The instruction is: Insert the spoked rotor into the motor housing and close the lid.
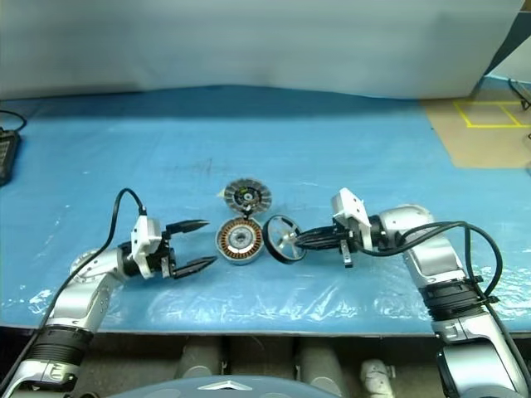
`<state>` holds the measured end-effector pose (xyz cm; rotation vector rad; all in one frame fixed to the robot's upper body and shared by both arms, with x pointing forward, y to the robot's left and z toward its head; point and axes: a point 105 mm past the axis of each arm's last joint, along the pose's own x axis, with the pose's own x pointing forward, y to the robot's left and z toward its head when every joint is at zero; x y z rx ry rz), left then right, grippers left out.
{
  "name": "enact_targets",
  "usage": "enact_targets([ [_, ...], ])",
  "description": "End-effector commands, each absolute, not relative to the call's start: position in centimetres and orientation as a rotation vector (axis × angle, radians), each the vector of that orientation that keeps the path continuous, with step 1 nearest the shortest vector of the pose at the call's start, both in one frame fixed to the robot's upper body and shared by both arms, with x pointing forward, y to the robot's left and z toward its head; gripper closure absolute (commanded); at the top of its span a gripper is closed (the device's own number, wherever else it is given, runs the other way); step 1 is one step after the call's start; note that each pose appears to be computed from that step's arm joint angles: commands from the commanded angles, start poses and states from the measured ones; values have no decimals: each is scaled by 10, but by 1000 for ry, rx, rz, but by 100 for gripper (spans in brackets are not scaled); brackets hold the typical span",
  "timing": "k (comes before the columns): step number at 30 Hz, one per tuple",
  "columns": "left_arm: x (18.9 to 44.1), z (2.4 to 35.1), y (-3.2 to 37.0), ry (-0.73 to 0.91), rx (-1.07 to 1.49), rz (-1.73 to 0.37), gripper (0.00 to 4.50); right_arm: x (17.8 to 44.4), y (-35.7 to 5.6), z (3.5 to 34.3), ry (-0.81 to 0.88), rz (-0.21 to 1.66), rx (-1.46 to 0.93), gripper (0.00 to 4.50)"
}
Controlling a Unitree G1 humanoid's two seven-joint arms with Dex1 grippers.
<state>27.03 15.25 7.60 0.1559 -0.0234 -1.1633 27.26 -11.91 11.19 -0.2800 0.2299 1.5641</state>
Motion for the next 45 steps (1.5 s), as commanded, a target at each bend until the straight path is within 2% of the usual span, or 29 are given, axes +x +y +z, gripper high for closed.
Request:
enact_targets([
  [1,270,78,152,-48,167,-1175,0,279,-103,113,181,1580,-334,449],
  [8,268,73,153,-42,168,-1177,0,295,-82,109,162,1561,-335,449],
  [21,264,70,152,-54,157,-1139,0,306,-58,112,120,1592,-331,449],
  [45,264,73,156,-53,166,-1114,0,312,-50,98,151,1589,-346,449],
])
